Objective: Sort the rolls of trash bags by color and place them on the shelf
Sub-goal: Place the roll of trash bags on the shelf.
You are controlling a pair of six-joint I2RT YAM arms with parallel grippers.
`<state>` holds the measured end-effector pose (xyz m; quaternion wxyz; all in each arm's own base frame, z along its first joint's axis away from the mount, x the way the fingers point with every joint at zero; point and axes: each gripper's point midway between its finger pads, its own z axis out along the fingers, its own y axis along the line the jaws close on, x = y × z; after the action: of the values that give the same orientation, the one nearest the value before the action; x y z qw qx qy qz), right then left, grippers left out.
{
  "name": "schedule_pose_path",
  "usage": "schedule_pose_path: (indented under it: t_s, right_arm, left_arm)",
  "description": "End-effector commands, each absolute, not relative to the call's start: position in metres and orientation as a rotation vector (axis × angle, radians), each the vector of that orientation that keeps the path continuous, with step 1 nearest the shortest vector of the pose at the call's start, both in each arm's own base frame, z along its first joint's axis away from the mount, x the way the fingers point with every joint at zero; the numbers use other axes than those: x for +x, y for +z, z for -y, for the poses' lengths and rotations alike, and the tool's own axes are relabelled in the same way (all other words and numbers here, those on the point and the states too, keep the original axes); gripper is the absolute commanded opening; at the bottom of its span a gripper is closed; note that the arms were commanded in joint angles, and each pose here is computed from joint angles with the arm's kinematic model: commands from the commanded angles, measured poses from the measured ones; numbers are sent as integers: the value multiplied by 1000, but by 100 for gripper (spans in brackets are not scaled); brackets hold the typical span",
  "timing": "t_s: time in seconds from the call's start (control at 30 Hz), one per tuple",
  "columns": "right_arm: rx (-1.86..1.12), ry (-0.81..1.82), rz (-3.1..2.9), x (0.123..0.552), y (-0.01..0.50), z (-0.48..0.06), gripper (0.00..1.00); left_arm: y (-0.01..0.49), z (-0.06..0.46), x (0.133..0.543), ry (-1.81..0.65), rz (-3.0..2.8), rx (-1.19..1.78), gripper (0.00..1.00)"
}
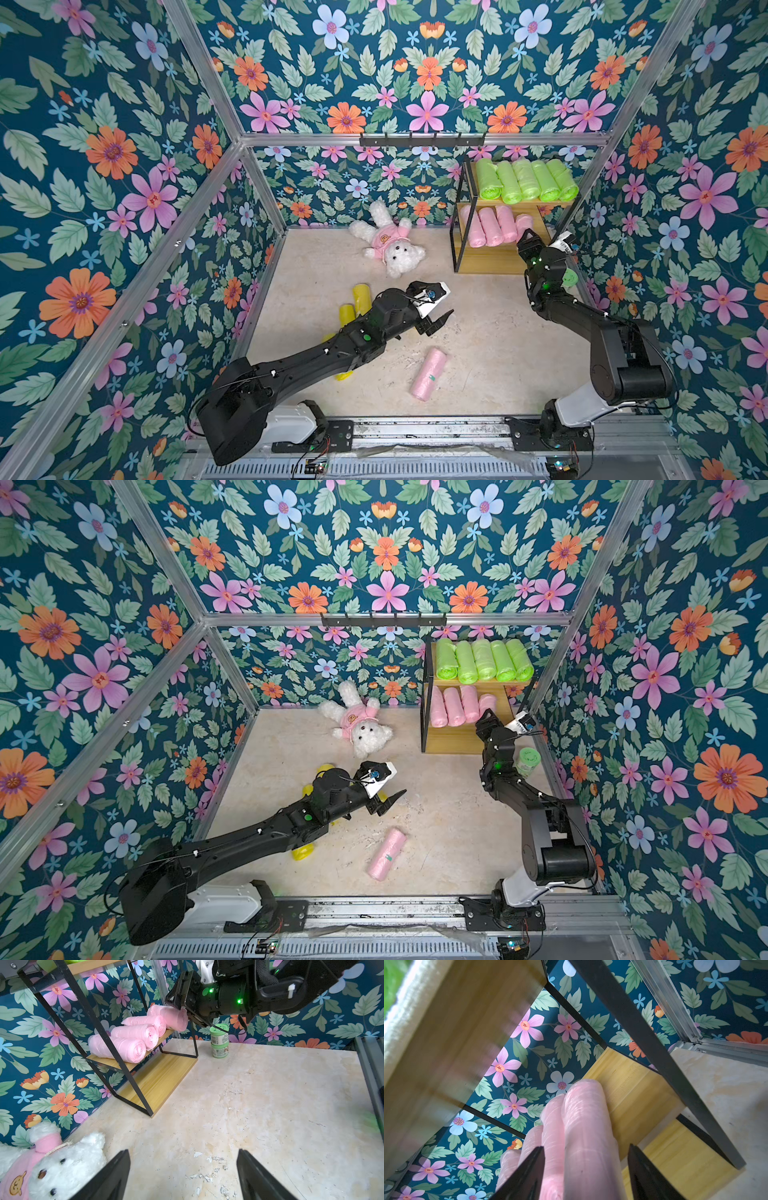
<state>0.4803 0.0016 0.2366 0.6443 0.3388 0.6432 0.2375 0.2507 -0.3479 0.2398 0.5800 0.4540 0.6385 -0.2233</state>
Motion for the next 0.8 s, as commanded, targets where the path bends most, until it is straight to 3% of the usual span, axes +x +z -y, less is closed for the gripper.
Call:
schedule_pose_path:
  t_s: [0.0, 0.4, 0.53, 0.77]
  right_arm:
    - [759, 568, -1449, 478, 242, -1, 73]
    - [715, 614, -1492, 473, 238, 5, 78]
    - [696, 641, -1515, 475, 234, 2, 72]
    - [668, 646, -1545, 481, 230, -1, 50]
  left_arm:
    - [241, 348, 251, -524, -1489, 1061, 85]
    - [241, 347, 249, -530, -1490, 1059, 85]
    - [239, 347, 249, -528, -1492, 1060, 85]
    - [241, 345, 249, -523, -1491, 1058, 85]
